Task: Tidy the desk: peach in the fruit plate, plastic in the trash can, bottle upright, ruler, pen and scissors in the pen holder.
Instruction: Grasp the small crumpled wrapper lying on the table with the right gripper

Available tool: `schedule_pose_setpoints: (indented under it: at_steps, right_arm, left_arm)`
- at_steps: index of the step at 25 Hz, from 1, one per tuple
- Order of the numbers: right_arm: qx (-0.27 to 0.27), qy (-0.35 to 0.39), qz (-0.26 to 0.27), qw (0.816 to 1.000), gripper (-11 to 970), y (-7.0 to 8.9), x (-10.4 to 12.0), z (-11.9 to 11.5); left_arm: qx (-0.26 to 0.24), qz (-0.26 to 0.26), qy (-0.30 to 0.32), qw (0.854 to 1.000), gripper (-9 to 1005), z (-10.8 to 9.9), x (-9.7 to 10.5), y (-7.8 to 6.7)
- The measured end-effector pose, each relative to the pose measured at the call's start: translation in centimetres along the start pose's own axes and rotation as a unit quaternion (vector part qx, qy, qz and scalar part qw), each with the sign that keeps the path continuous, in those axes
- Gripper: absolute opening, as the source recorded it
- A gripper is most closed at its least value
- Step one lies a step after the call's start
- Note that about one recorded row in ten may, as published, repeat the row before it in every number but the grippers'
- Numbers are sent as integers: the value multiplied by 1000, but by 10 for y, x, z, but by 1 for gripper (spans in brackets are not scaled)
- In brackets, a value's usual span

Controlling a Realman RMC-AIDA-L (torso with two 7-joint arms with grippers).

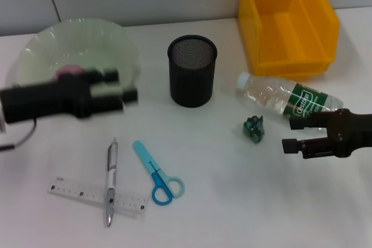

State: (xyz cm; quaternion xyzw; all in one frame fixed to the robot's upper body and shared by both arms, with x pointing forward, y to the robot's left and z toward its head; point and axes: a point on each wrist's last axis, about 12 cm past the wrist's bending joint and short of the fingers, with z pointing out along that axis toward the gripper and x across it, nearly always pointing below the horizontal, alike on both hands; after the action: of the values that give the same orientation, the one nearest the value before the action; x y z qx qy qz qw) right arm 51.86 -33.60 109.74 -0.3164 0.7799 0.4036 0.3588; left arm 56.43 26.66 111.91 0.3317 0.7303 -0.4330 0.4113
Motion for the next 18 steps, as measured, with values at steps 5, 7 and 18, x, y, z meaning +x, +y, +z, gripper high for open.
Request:
schedule_pose_setpoints:
  at_steps: [5,7,18]
  right_arm:
    - [1,3,-5,1000,814,0,-2,0]
    - [2,4,-9,1000,814,-1,-4,-1]
    - [33,35,-69,996,812,7,-54,10]
  left_arm:
    - [20,-1,79,997,817,16,12,-4]
    - [28,1,101,994,817,20,16,-6]
    - [37,-2,104,994,814,24,19,-10]
